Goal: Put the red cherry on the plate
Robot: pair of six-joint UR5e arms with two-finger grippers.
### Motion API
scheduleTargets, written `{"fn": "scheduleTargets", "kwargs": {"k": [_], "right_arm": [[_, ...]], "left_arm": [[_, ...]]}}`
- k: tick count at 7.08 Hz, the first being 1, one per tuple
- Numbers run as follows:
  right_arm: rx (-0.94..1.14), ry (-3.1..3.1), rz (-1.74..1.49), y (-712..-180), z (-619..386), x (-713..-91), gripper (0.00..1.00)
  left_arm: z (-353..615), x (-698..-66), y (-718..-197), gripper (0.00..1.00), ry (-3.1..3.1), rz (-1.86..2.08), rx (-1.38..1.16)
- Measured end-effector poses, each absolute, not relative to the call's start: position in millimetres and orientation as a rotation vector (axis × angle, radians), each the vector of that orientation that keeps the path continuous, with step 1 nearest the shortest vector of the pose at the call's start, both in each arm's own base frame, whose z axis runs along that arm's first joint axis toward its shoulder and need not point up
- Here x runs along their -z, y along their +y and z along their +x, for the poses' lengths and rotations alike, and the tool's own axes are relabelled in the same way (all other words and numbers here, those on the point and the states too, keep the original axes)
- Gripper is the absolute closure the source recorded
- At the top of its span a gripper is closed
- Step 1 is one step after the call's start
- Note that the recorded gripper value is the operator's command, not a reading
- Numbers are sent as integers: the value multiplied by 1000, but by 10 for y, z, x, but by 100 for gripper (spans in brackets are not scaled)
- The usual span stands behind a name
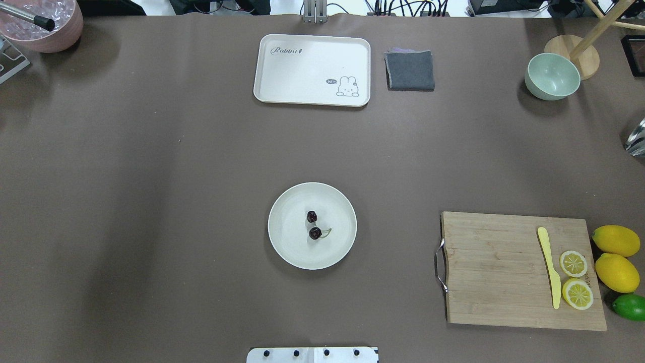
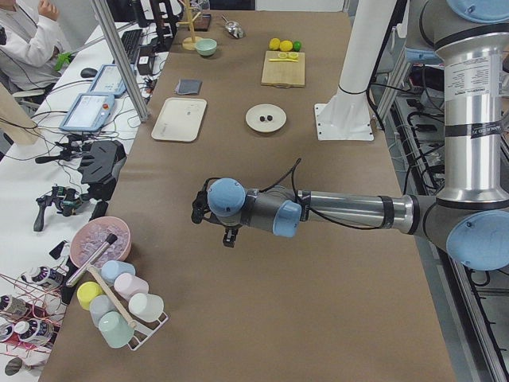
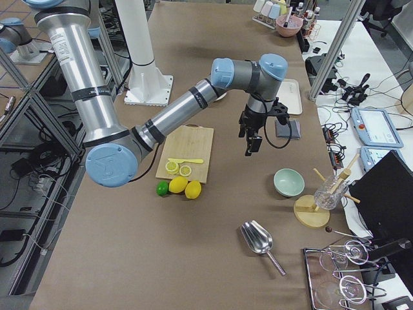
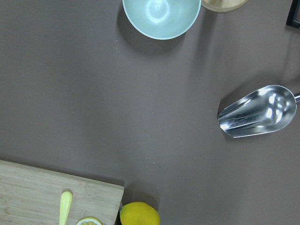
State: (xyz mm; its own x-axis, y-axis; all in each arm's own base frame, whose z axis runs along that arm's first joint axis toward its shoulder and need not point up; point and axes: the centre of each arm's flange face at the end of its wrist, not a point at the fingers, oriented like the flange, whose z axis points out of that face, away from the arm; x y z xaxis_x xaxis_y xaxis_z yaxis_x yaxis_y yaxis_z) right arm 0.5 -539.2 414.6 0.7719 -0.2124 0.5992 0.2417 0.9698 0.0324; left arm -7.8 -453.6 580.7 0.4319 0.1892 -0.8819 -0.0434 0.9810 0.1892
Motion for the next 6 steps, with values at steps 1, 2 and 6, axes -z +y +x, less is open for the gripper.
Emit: {"fn": "scheduleTargets", "kwargs": {"k": [1, 2, 6], "right_arm": [[258, -665, -56, -5374, 104, -4341, 0], [272, -685, -62, -5359, 203, -4691, 0], [249, -823, 64, -5181, 1110, -6089, 0]], "left_arm": [[-91, -5783, -4504, 2, 1119, 157, -158], [-101, -5842, -4445, 2, 1118, 149, -156], [-172, -6161, -4400, 2, 1039, 181, -232]]}}
